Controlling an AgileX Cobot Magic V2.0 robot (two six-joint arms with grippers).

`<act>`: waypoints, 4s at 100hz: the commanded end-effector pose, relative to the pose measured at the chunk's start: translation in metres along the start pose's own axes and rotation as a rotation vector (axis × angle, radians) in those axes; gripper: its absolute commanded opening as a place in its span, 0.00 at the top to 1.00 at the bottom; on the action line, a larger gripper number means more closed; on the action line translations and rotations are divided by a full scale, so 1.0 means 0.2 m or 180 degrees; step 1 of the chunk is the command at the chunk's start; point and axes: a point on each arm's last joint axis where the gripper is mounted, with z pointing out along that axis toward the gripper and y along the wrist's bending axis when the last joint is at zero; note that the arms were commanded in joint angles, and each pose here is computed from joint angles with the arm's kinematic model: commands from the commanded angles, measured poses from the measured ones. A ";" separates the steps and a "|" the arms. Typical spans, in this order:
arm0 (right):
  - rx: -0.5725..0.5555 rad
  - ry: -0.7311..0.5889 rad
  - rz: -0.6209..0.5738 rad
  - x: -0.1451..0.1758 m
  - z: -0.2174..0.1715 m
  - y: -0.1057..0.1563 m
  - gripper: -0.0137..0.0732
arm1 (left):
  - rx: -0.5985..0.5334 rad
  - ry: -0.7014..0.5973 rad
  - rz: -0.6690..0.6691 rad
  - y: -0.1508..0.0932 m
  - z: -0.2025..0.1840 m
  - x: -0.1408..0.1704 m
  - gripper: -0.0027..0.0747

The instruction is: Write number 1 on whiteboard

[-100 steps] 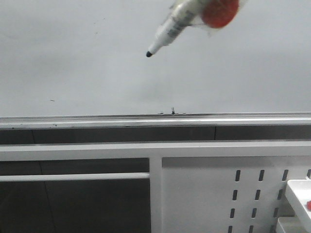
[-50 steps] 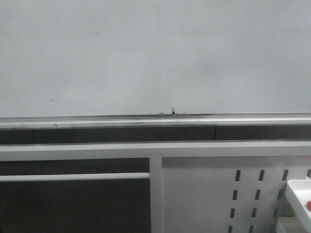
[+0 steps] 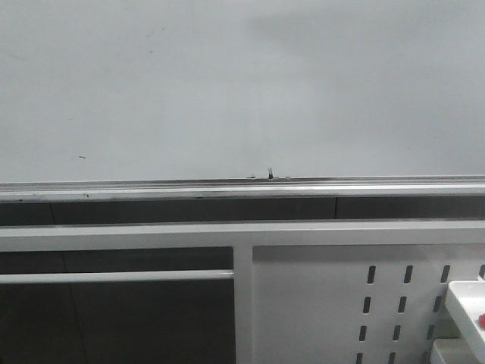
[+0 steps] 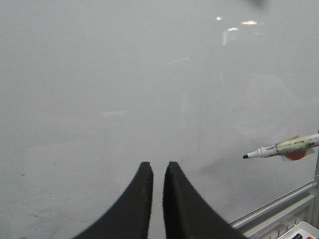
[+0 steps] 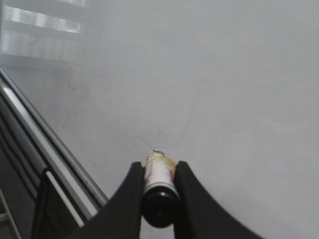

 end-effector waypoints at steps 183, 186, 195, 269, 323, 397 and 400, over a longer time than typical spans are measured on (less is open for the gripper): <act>0.0407 0.0664 -0.0483 0.33 0.38 -0.13 0.92 | 0.0019 -0.0318 -0.0128 0.00 0.00 -0.07 0.99; 0.0387 0.0709 -0.0471 0.35 0.39 -0.13 0.92 | 0.0019 -0.0318 -0.0128 0.00 0.00 -0.07 0.99; 0.0323 0.0846 -0.0398 0.41 0.43 -0.11 0.92 | 0.0019 -0.0318 -0.0128 0.00 0.00 -0.07 0.99; -0.0319 0.0196 -0.0337 0.07 0.36 0.10 0.93 | 0.0049 -0.0207 -0.0295 -0.01 0.01 -0.06 0.99; -0.0976 0.0527 -0.0161 -0.31 0.26 0.12 0.93 | 0.1214 0.1385 0.0996 -0.15 0.26 -0.04 0.67; -0.1284 0.0564 -0.0202 -0.41 0.29 0.18 0.93 | 0.1943 0.1453 0.1320 -0.35 0.57 -0.07 0.68; -0.1282 0.0558 -0.0202 -0.41 0.29 0.18 0.93 | 0.1941 0.1454 0.1320 -0.36 0.57 -0.07 0.69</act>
